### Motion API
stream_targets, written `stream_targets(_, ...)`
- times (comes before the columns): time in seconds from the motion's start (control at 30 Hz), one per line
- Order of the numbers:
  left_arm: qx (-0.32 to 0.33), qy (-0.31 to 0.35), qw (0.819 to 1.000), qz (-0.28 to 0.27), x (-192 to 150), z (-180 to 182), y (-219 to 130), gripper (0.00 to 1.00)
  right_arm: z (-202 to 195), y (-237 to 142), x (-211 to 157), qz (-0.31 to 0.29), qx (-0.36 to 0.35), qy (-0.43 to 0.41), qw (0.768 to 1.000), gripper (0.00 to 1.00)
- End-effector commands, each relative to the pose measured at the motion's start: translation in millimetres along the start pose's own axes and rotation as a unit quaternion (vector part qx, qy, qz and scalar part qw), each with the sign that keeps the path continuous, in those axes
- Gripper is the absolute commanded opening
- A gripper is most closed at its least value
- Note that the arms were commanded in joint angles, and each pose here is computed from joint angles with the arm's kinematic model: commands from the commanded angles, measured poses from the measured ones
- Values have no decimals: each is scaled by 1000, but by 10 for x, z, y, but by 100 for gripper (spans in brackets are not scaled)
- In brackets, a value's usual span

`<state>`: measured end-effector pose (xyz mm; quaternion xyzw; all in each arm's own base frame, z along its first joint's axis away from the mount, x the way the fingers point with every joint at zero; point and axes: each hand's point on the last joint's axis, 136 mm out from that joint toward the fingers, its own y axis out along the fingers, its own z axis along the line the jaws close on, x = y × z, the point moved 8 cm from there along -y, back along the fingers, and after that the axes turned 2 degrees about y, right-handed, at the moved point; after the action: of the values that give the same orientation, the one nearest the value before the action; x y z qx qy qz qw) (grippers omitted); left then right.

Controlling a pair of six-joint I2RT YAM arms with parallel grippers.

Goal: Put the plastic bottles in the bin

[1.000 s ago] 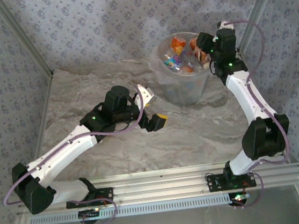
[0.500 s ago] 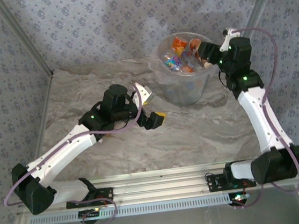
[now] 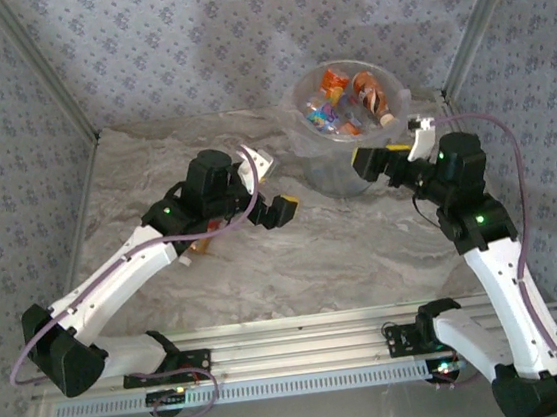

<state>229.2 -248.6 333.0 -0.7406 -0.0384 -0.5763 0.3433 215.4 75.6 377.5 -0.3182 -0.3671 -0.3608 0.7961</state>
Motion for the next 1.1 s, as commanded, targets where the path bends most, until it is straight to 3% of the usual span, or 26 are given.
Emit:
stream_targets(0.0, 73, -6, 997, 17, 74, 125, -87, 100, 98, -107, -232, 53, 52, 21, 997, 100)
stream_targets(0.17, 167, -35, 983, 68, -75, 279, -202, 100, 104, -202, -473, 79, 72, 35, 994, 100)
stream_targets(0.37, 253, -83, 951, 157, -419, 475, -331, 100, 24, -256, -736, 92, 70, 48, 992, 100)
stream_targets(0.63, 307, -158, 902, 257, -923, 902, -310, 100, -14, -196, -921, 112, 84, 57, 989, 100)
stream_targets(1.07, 321, -219, 842, 373, -1556, 1394, -87, 96, -23, -158, -1048, 124, 76, 56, 988, 100)
